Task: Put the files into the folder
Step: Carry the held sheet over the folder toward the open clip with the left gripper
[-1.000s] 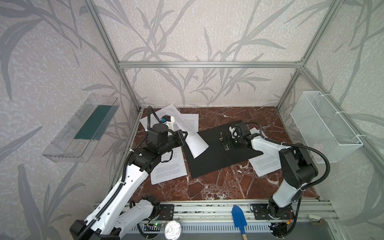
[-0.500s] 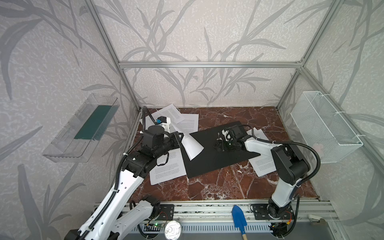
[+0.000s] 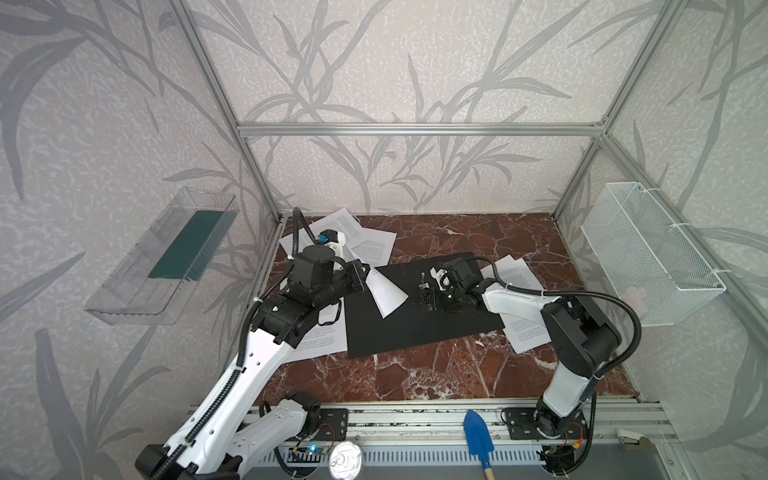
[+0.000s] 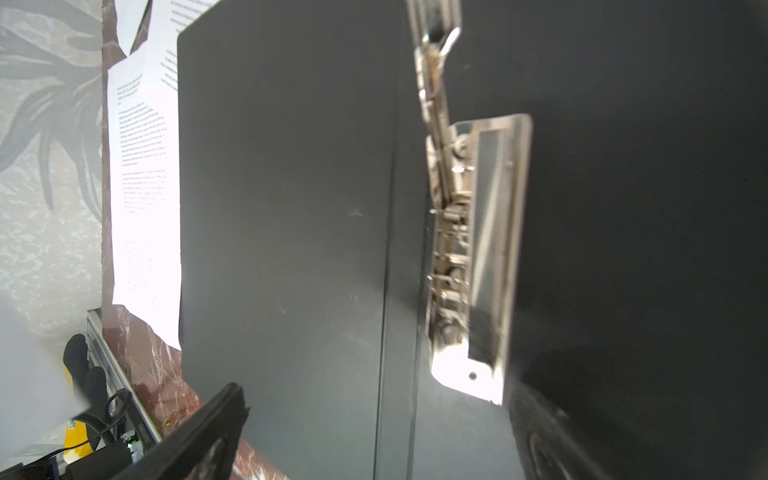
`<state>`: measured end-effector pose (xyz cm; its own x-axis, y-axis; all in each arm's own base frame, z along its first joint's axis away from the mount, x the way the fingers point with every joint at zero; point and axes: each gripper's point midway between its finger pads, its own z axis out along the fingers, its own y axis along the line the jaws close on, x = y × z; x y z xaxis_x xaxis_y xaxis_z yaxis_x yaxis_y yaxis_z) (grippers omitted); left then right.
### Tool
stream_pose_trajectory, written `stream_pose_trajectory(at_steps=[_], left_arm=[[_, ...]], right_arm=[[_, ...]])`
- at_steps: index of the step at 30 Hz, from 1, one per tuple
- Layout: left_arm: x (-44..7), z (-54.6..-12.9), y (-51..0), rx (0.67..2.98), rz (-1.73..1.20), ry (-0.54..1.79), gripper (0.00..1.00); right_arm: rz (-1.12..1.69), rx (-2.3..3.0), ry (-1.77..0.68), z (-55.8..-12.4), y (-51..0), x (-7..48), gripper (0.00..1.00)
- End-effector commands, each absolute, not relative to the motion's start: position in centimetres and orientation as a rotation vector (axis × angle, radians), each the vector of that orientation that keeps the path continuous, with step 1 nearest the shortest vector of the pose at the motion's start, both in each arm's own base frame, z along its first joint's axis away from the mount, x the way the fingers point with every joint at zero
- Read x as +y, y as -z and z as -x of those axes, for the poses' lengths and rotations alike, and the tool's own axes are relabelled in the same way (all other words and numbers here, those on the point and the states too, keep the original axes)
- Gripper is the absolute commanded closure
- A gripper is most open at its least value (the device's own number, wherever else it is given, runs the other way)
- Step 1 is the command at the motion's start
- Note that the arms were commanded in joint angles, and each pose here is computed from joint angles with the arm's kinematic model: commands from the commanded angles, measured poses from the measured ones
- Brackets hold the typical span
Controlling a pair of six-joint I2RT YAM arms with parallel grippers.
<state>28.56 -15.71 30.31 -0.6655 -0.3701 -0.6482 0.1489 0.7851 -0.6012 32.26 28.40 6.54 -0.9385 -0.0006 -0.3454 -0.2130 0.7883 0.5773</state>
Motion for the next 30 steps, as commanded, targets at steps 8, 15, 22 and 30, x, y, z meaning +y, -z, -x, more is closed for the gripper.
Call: stream_pose_trajectory(at_steps=[8,15,22,30], left_arm=[[-25.0,-30.0,-32.7,2.173,-0.09,1.016,1.0],[-34.1,-29.1,-32.7,2.213,-0.33,1.1,1.0],[-34.3,-28.9,-28.8,2.295,-0.308,1.024,1.0],[-25.9,-30.8,-17.4,2.467,0.104,1.075,1.0]], right_arm=[[-0.253,2.478,-0.809,-34.6,-11.7,16.0,0.01],[-0.442,2.413,-0.748,-34.6,-11.8,11.8,0.01],[-0.491,2.343,-0.715,-34.3,-12.7,10.1,0.01],[-0.361,2.358,-0.778,-34.4,-13.5,12.3,0.01]])
